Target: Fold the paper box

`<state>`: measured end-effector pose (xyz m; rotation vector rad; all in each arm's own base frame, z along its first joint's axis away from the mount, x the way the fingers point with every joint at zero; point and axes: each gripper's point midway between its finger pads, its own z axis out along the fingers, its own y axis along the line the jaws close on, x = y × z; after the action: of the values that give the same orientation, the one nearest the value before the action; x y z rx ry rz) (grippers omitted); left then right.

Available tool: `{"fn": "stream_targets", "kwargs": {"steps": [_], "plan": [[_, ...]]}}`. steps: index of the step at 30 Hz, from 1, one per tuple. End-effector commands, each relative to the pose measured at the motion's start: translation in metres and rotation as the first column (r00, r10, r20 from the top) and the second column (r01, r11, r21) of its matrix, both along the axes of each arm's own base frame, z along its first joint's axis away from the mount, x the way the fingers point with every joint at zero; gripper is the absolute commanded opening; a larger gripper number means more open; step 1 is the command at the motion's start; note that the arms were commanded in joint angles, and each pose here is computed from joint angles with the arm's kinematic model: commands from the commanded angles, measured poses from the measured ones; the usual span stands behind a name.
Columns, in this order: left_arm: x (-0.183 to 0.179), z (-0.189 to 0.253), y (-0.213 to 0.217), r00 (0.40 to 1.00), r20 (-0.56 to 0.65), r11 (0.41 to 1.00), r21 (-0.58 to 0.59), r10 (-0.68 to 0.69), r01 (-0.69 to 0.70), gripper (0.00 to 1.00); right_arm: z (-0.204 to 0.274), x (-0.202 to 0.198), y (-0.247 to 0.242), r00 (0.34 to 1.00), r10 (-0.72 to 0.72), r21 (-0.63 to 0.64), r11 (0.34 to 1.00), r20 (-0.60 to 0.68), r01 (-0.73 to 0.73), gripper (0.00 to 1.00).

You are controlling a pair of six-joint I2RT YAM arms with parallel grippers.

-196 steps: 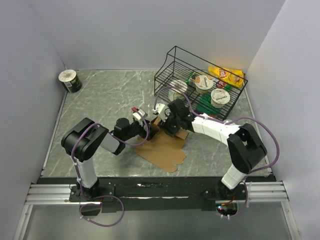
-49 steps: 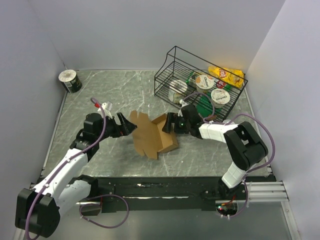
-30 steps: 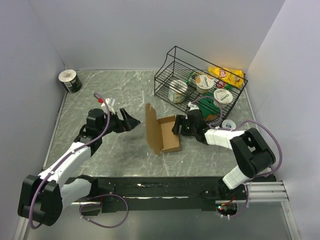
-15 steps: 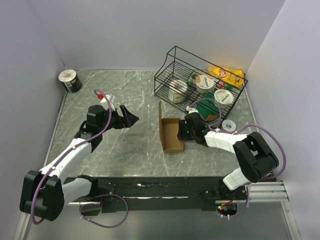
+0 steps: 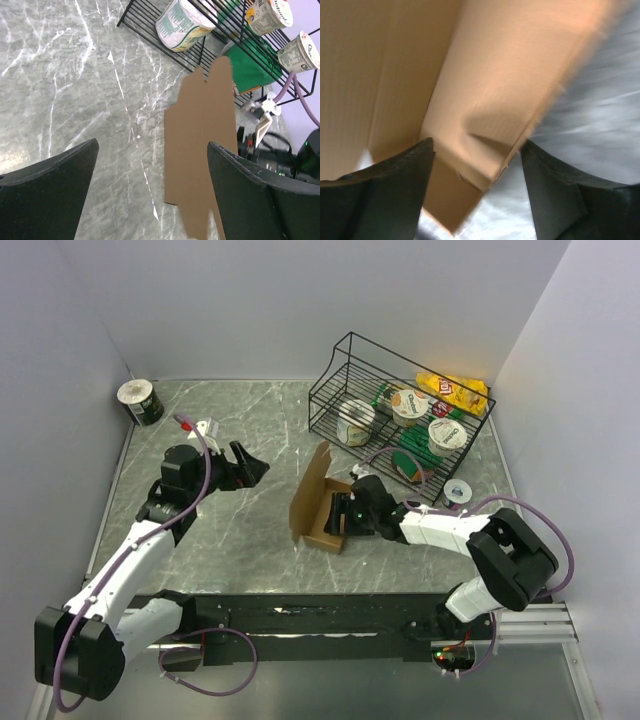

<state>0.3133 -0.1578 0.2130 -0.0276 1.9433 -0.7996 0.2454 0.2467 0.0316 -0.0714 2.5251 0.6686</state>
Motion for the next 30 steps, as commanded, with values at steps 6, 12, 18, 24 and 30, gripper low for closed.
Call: {"fn": "stream_targets", "kwargs": {"steps": [6, 12, 18, 24, 30], "plan": [[-0.005, 0.037, 0.018, 0.996, 0.074, 0.996, 0.072, 0.044, -0.049, 0.96, 0.035, -0.022, 0.064, 0.993, 0.119, 0.129, 0.985, -0.002, -0.117, 0.89], [-0.011, 0.043, 0.019, 0.995, 0.1, 0.995, 0.1, 0.016, -0.026, 0.96, 0.052, -0.033, 0.025, 0.982, 0.125, 0.032, 0.991, 0.142, -0.13, 0.94], [-0.017, 0.04, 0.016, 0.993, 0.113, 0.996, 0.089, -0.017, 0.007, 0.96, 0.117, 0.003, -0.019, 0.892, 0.169, -0.064, 0.985, 0.419, -0.157, 1.0], [-0.032, 0.042, 0.006, 0.983, 0.168, 0.997, 0.022, -0.072, 0.069, 0.96, 0.164, 0.054, -0.031, 0.764, 0.255, -0.018, 0.953, 0.592, -0.304, 1.0], [-0.044, 0.031, 0.003, 0.988, 0.137, 0.996, -0.048, -0.071, 0.078, 0.96, 0.162, 0.102, -0.032, 0.649, 0.381, -0.091, 0.896, 0.658, -0.434, 0.99]]}}
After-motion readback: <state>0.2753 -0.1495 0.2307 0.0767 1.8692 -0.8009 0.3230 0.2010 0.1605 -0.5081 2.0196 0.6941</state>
